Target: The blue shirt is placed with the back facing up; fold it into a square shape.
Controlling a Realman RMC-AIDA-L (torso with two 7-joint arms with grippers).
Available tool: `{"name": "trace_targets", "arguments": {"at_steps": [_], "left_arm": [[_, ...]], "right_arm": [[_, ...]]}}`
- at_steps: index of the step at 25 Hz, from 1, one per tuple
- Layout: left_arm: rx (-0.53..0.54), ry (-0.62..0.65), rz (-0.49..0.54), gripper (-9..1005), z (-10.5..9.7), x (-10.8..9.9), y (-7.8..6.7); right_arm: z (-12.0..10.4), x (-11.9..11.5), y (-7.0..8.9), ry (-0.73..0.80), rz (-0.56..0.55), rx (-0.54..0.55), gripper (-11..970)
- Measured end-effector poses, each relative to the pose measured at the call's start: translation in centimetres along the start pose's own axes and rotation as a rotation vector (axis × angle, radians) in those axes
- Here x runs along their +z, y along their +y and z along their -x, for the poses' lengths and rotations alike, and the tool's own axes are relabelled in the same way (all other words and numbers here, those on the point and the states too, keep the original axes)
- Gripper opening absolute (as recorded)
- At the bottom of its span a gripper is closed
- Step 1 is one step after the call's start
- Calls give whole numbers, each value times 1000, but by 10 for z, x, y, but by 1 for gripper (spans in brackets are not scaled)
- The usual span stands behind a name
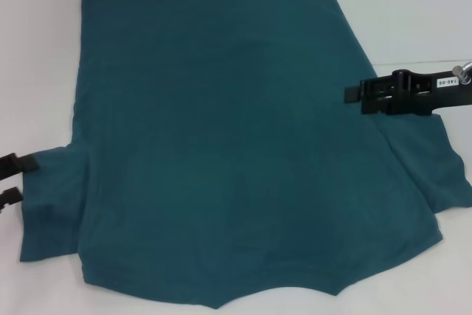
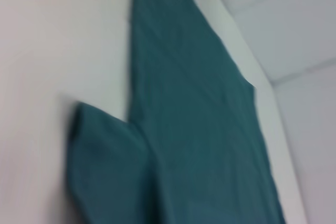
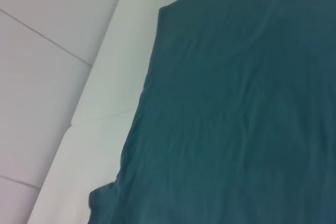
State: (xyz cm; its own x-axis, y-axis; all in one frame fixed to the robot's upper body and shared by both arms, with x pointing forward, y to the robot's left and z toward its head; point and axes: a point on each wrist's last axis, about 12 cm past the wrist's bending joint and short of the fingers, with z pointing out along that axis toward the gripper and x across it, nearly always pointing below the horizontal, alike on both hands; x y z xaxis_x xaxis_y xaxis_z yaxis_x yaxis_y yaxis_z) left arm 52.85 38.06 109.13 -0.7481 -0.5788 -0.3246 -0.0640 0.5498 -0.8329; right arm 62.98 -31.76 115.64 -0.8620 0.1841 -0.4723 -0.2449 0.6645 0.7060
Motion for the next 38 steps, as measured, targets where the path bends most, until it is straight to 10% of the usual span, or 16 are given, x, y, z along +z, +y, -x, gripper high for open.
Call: {"name": "trace_targets", "arguments": {"at_steps": [38], "left_arm": [[-5,-70,132,817,-11,35,29]], "right_arm": [[-7,0,-7,-3,-15,22,608]]}}
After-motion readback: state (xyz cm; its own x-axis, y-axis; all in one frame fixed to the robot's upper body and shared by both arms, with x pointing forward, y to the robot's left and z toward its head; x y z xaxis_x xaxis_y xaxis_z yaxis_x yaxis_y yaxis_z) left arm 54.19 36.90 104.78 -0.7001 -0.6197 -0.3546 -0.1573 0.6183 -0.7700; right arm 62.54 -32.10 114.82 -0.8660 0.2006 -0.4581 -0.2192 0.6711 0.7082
